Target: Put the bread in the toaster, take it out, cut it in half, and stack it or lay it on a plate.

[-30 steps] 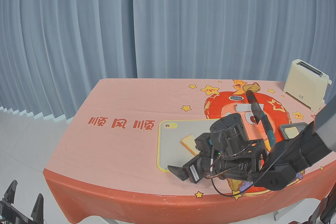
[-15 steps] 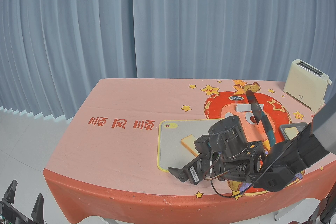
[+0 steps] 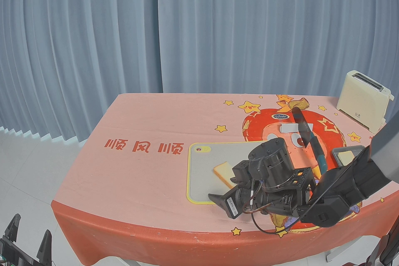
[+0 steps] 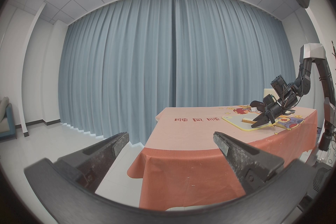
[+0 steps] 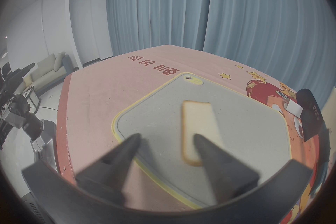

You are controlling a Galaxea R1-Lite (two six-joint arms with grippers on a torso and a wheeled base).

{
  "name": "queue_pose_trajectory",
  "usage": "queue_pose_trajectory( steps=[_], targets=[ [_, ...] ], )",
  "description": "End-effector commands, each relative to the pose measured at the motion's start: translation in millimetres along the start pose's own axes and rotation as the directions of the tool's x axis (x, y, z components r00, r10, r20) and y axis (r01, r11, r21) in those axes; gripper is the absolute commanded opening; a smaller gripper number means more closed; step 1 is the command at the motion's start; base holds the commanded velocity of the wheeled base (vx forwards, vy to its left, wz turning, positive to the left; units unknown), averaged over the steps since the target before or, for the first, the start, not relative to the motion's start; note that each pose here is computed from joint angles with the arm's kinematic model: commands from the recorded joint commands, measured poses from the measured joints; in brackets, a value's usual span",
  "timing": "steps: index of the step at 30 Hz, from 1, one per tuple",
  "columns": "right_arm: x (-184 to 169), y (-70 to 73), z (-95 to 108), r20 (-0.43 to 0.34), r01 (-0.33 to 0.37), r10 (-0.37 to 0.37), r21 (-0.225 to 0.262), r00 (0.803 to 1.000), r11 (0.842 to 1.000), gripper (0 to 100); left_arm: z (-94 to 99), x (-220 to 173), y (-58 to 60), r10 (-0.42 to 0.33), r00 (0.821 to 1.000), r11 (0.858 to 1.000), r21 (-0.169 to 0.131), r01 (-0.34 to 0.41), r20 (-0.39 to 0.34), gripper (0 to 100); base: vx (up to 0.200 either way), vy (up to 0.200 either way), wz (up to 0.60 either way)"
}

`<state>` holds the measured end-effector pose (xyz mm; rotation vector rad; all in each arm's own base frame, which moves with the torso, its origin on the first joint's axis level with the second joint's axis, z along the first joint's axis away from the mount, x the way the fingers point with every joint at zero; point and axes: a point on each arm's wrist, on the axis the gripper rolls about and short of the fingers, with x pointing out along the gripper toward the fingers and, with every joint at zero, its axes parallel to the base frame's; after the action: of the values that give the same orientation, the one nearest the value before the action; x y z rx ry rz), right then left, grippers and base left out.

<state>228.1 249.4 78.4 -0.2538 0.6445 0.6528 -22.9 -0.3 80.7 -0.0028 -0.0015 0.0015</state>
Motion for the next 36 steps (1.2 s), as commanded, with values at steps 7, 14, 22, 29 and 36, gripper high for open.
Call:
queue_pose_trajectory(
  steps=[7, 14, 22, 29, 36],
  targets=[
    [1, 0.0, -2, -0.009, 0.007, -0.007, -0.002, 1.0, 1.0, 0, -5.3, 0, 0.0, 0.0, 1.0, 1.0, 0.0, 0.0, -0.001, 100, 0.0, 0.0, 0.0],
    [-4, -1.0, 4, 0.028, 0.016, -0.016, 0.008, 0.999, 1.0, 0, -5.3, 0, 0.0, 0.0, 1.0, 1.0, 0.0, 0.0, -0.001, 100, 0.0, 0.0, 0.0],
    [-22, -6.1, 15, 0.083, 0.019, -0.021, 0.021, 0.996, 1.0, 0, -5.3, 0, 0.0, 0.0, 1.0, 1.0, 0.0, 0.0, -0.001, 100, 0.0, 0.0, 0.0],
    [-30, -7.2, 19, 0.107, 0.018, -0.021, 0.025, 0.994, 1.0, 0, -5.3, 0, 0.0, 0.0, 1.0, 1.0, 0.0, 0.0, -0.001, 100, 0.0, 0.0, 0.0],
    [-38, -4.1, 20, 0.12, 0.008, -0.01, 0.019, 0.993, 1.0, 0, -5.3, 0, 0.0, 0.0, 1.0, 1.0, 0.0, 0.0, -0.001, 100, 0.0, 0.0, 0.0]
  ],
)
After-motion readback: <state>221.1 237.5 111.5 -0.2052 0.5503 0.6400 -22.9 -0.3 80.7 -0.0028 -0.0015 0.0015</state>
